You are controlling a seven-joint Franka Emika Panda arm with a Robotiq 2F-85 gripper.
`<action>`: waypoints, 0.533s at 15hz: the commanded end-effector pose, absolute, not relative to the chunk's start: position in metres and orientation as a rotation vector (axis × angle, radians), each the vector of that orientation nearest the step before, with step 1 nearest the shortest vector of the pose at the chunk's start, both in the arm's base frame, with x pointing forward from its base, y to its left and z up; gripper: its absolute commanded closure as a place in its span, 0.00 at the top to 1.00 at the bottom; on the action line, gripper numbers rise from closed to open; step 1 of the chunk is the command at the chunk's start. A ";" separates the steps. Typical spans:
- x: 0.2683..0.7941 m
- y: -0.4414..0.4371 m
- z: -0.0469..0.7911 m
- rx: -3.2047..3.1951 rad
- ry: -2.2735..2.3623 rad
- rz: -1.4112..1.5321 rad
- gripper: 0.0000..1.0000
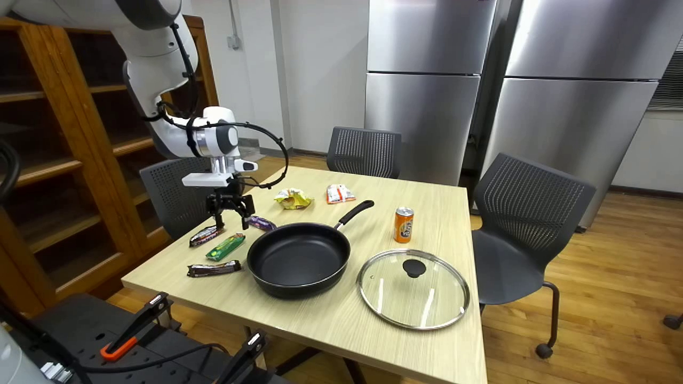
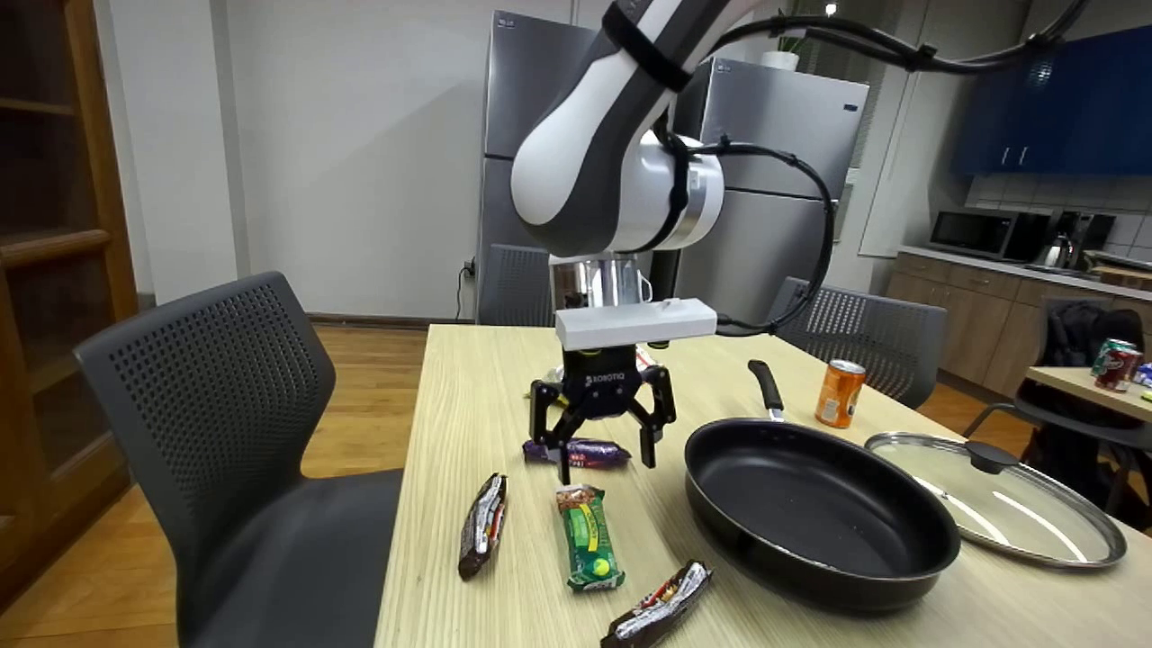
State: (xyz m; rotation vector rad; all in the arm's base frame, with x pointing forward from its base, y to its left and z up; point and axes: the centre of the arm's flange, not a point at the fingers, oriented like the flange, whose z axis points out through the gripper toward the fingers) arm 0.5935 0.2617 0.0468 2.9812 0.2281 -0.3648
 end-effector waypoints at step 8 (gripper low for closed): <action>0.598 0.272 0.013 3.037 0.232 -0.454 1.00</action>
